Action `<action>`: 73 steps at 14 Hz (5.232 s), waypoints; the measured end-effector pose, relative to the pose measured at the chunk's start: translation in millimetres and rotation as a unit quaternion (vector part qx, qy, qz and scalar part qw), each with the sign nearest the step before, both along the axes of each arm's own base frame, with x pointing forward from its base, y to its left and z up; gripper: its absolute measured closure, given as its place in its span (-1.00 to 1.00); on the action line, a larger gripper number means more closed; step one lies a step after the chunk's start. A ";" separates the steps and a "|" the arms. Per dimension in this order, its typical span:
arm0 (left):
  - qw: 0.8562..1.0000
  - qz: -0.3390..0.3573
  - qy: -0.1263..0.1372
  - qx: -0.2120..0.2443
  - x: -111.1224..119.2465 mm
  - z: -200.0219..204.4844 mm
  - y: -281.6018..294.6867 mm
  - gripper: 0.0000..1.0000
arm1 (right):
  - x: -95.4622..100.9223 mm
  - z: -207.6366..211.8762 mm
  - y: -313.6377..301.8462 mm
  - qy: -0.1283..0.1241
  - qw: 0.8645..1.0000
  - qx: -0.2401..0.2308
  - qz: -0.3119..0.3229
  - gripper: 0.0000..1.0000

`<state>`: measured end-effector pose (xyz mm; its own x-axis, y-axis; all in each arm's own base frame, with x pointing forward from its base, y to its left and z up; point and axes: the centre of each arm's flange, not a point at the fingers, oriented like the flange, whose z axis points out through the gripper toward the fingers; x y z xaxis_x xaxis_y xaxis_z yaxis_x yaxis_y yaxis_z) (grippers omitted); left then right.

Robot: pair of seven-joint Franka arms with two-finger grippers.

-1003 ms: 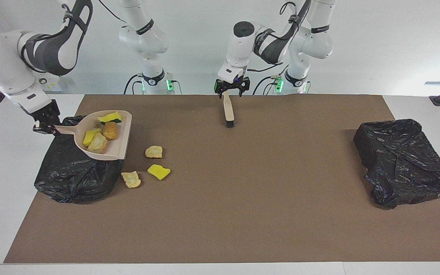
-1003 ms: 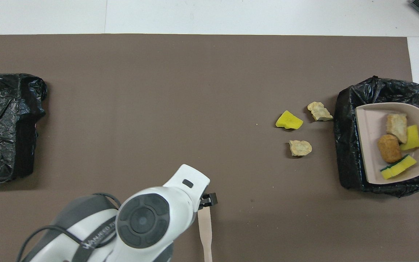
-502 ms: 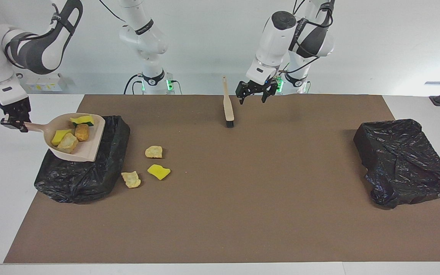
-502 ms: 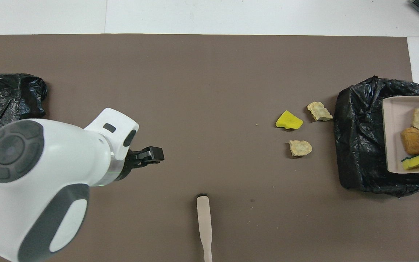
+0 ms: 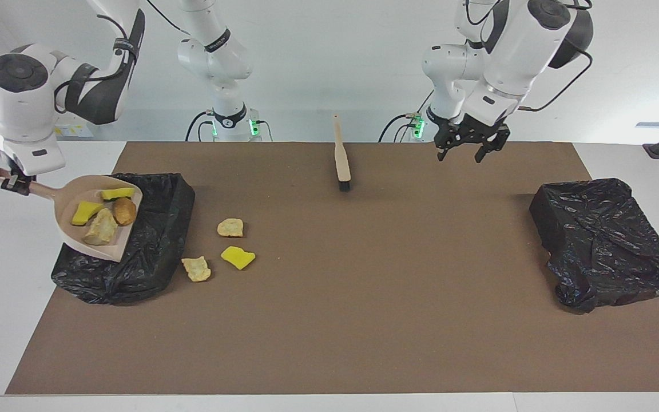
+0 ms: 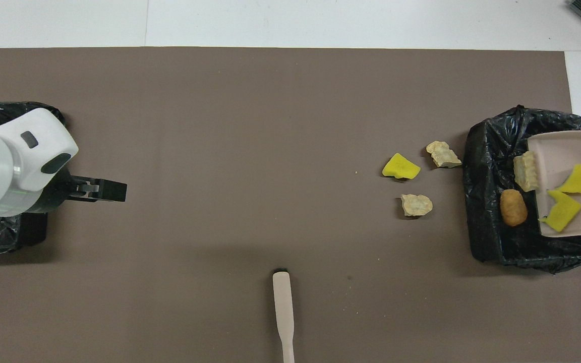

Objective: Sweep and dump trash in bin
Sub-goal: 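Tip the dustpan with the right gripper while the left gripper moves away, then set the empty dustpan down mid-table with the right gripper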

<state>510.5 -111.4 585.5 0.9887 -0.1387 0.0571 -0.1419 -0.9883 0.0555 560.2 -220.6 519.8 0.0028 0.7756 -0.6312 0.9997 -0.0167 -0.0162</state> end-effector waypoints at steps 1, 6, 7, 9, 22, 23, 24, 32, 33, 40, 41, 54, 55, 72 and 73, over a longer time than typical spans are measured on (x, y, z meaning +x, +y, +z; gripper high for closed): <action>1.000 0.004 -0.011 0.001 3.1 9.3 6.9 -1.00 | -1.2 1.2 -2.3 0.002 1.000 -0.009 -0.002 0.35; 0.999 0.024 -0.037 0.000 10.6 35.6 36.0 -1.00 | 7.9 24.0 25.2 0.012 0.995 -0.086 0.041 0.35; 0.999 0.022 -0.036 0.001 10.2 35.4 34.5 -1.00 | 10.0 30.6 38.0 0.010 0.993 -0.104 0.048 0.35; 0.999 0.022 -0.032 0.002 9.3 35.4 34.9 -1.00 | 7.3 40.0 51.5 0.007 0.990 -0.138 0.031 0.35; 0.999 0.037 0.009 0.027 20.1 60.9 68.6 -1.00 | -16.5 85.9 78.3 -0.031 0.990 -0.138 -0.002 0.35; 0.999 0.037 0.007 0.026 24.6 63.9 68.5 -1.00 | -18.6 81.2 78.4 -0.031 0.994 -0.107 -0.014 0.35; 0.999 0.035 0.004 0.026 28.0 66.4 66.6 -1.00 | -20.6 75.7 77.3 -0.032 0.996 -0.073 -0.027 0.35; 0.999 0.026 -0.008 0.025 32.0 74.9 57.7 -1.00 | -26.5 47.6 93.9 -0.071 0.981 0.111 -0.142 0.35; 0.999 0.026 -0.008 0.025 32.0 74.9 57.8 -1.00 | -25.6 46.0 103.3 -0.081 0.976 0.117 -0.162 0.35; 0.999 0.027 -0.008 0.025 32.0 75.0 58.2 -1.00 | -24.0 10.7 186.0 -0.130 0.907 0.182 -0.356 0.35; 0.999 0.027 -0.008 0.025 32.0 75.0 58.5 -1.00 | -22.3 2.8 202.7 -0.134 0.895 0.185 -0.383 0.35; 0.999 0.031 -0.008 0.025 32.5 75.0 63.4 -1.00 | -23.3 -91.4 479.7 -0.170 0.721 0.242 -0.627 0.35; 0.999 0.031 -0.008 0.025 32.5 75.0 63.4 -1.00 | -23.6 -98.0 495.7 -0.167 0.705 0.251 -0.642 0.35; 0.999 0.036 -0.007 0.025 32.8 74.9 68.0 -1.00 | -28.1 -160.4 604.3 -0.194 0.629 0.256 -0.708 -1.00; 0.999 0.036 -0.007 0.025 32.8 74.9 68.1 -1.00 | -32.4 -150.9 604.3 -0.192 0.632 0.255 -0.707 -1.00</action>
<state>543.3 -43.3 660.3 0.9953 -0.0711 0.0664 -0.0715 -0.9974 0.0047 527.8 383.7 369.0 0.9966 -0.0703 -0.0431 -0.0757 -0.9871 -0.1411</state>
